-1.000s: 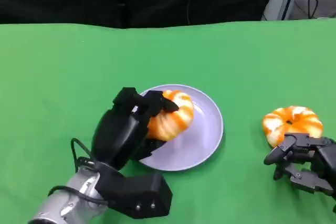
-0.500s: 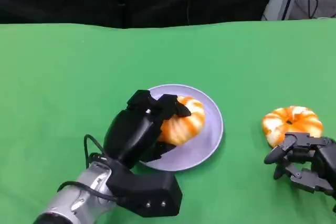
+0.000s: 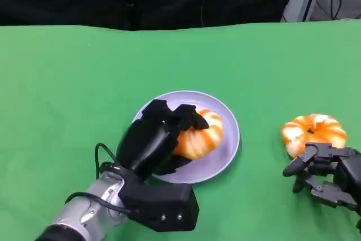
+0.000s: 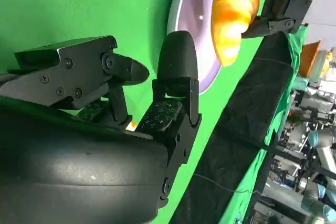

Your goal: Grasp the bread from the table and place it into the plate.

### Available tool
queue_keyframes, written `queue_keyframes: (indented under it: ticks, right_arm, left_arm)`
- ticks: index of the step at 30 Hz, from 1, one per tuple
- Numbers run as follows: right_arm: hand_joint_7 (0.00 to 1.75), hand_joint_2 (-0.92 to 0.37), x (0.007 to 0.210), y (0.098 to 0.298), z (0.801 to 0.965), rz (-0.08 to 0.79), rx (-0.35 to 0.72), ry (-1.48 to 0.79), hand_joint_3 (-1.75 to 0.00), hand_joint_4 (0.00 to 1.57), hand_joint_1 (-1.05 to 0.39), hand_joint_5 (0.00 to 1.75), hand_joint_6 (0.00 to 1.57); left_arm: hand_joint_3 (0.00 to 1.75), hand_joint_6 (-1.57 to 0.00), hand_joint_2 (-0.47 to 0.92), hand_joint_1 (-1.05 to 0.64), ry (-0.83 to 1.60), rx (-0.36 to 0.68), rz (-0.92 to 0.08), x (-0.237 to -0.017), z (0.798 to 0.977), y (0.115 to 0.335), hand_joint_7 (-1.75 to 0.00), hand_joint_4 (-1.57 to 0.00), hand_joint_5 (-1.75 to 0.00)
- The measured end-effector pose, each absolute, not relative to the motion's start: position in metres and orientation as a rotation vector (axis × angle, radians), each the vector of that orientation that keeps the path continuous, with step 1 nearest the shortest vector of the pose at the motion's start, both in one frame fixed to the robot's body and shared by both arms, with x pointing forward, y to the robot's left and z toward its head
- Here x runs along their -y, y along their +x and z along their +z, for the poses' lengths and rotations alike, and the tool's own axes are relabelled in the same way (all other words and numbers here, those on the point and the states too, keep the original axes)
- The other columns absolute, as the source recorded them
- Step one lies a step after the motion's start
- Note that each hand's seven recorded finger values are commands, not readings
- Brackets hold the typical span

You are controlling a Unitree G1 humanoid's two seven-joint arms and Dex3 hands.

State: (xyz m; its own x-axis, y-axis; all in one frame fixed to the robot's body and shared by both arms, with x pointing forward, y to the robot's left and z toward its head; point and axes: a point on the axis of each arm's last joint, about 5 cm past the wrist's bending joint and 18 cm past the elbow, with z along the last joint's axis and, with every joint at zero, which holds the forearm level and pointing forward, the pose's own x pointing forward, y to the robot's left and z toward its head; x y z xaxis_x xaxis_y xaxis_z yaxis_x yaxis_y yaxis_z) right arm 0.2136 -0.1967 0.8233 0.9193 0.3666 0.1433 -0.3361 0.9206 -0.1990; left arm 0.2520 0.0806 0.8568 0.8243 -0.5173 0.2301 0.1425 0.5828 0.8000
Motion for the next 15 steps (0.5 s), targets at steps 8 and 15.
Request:
queue_keyframes:
  ticks: [8, 15]
  right_arm:
    - [0.97, -0.82, 0.1967, 0.2135, 0.8231, 0.363, 0.179, -0.172, -0.61, 0.89, 0.05, 1.34, 0.95]
    - [0.97, -0.81, 0.1962, 0.2135, 0.8230, 0.362, 0.178, -0.176, -0.63, 0.88, 0.03, 1.35, 0.94]
  left_arm:
    - [0.09, -0.59, 0.92, -0.20, 0.903, 0.461, -0.412, -0.0804, 0.8563, 0.2525, -0.82, -0.33, -1.37]
    - [0.09, -0.82, 0.92, -0.33, 0.926, 0.445, -0.422, -0.0811, 0.8568, 0.2533, -0.35, -0.44, -1.11]
